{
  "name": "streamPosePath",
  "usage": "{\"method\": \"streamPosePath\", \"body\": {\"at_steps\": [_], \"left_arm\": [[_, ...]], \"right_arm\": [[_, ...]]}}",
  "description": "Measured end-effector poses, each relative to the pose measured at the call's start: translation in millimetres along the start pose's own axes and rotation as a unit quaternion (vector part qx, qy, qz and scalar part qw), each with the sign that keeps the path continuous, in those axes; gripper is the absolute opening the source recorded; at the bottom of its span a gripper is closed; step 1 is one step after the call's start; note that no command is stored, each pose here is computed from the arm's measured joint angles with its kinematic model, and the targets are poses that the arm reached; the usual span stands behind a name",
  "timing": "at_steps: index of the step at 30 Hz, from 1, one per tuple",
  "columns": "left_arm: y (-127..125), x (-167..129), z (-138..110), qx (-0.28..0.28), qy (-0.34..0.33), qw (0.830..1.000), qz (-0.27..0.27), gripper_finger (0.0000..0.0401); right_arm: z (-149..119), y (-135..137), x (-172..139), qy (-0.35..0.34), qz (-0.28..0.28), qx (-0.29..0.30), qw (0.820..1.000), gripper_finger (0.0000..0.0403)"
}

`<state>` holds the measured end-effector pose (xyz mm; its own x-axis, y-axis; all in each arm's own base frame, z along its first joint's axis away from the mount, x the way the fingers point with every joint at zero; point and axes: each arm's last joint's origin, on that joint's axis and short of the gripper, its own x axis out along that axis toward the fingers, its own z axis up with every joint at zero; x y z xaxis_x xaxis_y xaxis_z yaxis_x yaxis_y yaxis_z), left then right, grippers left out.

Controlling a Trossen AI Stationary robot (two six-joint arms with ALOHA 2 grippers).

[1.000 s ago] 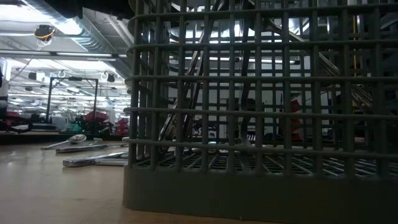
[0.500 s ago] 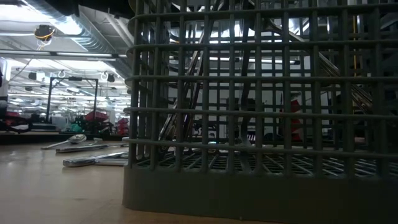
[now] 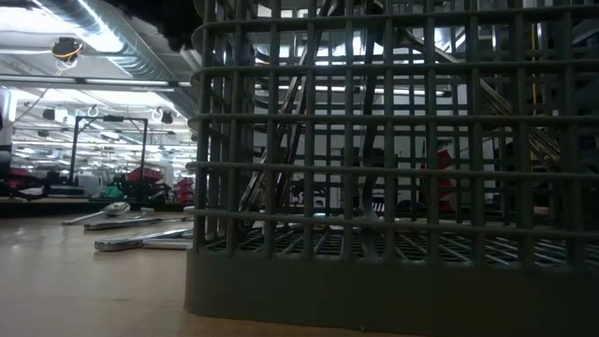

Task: Sort silverware
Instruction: Put the spoon into the gray silverware rack

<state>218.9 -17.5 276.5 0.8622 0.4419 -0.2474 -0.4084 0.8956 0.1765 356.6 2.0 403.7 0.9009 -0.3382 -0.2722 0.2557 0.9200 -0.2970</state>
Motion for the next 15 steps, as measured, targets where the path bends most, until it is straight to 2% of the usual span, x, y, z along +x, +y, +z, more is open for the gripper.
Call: {"method": "streamPosePath", "body": {"at_steps": [6, 15], "left_arm": [[2.1, -4.9, -7.8, 0.01, 0.039, 0.999, -0.002, 0.0141], [2.2, -4.9, -8.3, 0.012, 0.041, 0.999, -0.002, 0.0141]], "right_arm": [[18.3, 22.5, -15.7, -0.043, 0.107, 0.019, 0.993, 0.0019], [31.7, 80.6, -52.9, -0.071, 0.2, 0.007, 0.977, 0.0019]]}}
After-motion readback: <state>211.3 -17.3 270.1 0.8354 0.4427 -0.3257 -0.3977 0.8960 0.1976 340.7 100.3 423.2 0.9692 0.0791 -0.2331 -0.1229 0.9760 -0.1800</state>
